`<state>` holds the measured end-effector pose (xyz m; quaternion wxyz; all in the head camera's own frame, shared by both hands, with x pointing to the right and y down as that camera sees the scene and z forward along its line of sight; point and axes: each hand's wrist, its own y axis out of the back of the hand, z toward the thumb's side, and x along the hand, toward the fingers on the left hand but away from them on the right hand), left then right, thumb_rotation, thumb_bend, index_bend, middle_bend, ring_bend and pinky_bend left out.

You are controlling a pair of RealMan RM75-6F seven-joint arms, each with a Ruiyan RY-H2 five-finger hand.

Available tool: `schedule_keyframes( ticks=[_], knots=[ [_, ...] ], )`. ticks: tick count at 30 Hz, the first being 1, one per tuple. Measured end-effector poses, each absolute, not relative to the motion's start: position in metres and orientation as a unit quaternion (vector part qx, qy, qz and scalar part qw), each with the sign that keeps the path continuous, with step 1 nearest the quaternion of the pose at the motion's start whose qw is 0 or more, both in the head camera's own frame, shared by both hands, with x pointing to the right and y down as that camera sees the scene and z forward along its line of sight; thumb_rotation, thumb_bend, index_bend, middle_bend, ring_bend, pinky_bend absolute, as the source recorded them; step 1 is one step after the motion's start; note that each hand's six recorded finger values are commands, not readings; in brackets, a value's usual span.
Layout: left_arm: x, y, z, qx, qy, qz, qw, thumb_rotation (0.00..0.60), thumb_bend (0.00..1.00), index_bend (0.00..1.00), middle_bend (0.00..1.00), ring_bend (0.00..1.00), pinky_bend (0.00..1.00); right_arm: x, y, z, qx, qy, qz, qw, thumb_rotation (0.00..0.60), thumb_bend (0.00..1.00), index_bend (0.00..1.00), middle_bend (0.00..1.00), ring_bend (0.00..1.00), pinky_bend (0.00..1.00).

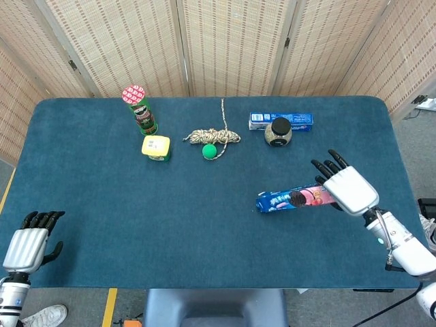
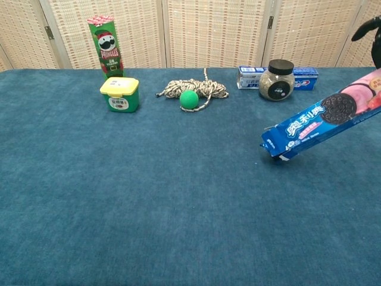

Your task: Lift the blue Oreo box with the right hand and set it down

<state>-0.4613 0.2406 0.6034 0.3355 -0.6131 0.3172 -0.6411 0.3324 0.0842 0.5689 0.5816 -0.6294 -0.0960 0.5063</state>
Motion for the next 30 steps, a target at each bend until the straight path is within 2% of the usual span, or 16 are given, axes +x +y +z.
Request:
schedule_keyframes(
  ticks=[11,23,30],
  knots=[
    [-0.462,0.237,0.613,-0.606,0.307,-0.654,0.333,0.600,0.40,0.19,0.22,0.20,0.15,0.316,0.060,0.518,-0.607,-0.112,0.529,0.582,0.600,0.21,0.65,0.15,0.16,0.08],
    [-0.456,0.238,0.624,-0.595,0.292,-0.669,0.336,0.600,0.40,0.18,0.22,0.21,0.15,0.321,0.067,0.461,-0.609,-0.151,0.553,0.549,0.600,0.21,0.65,0.13,0.13,0.07],
    [-0.454,0.239,0.626,-0.596,0.286,-0.671,0.337,0.600,0.40,0.18,0.22,0.21,0.15,0.321,0.074,0.453,-0.628,-0.174,0.541,0.532,0.600,0.21,0.65,0.13,0.13,0.07]
  ],
)
